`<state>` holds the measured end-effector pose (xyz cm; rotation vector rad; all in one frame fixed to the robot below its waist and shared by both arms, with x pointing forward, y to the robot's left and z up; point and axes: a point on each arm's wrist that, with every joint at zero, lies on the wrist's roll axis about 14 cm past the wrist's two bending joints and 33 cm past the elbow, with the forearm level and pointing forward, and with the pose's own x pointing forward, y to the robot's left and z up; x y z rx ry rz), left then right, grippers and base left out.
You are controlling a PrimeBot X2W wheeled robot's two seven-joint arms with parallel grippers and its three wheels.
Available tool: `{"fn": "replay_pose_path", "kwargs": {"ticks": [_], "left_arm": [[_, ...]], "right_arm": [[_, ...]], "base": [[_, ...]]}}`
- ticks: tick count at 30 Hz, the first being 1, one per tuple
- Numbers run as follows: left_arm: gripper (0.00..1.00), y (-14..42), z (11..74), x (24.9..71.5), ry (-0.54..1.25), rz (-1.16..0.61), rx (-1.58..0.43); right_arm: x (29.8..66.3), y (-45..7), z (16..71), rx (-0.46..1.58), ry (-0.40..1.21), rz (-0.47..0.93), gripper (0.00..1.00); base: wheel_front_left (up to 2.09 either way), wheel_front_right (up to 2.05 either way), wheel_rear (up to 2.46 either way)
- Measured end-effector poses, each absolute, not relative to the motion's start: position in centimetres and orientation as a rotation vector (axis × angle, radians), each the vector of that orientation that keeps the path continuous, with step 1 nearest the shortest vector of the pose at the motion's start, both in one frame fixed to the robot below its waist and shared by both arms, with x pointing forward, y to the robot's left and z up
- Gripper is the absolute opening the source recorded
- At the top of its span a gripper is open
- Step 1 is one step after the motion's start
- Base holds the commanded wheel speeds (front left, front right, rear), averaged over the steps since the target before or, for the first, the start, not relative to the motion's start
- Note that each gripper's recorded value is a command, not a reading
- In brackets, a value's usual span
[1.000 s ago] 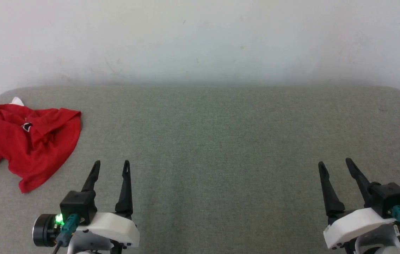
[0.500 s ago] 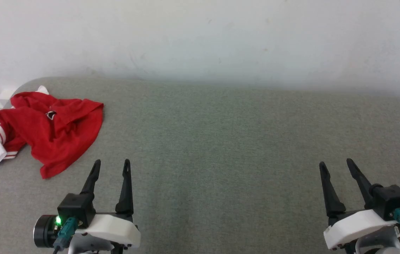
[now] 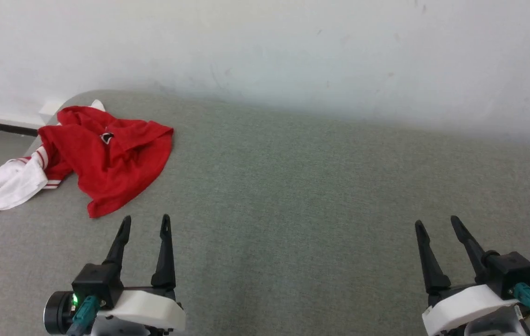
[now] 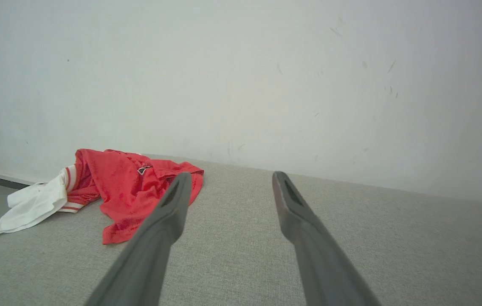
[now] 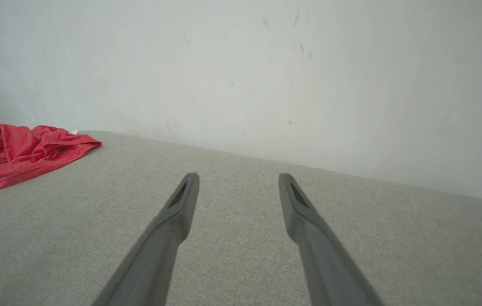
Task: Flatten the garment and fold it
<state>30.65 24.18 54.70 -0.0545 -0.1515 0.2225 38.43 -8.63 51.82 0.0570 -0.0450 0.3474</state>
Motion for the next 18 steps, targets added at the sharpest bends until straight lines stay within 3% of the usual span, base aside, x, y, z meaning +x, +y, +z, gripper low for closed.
{"fn": "replay_pose_path", "kwargs": {"ticks": [18], "left_arm": [[1.0,26.9,54.3,27.4,-0.166,0.341,-0.073]], "right_arm": [[39.1,-4.0,51.3,0.074,-0.044,0.478,1.0]], "base": [[0.0,0.0,0.0]]}}
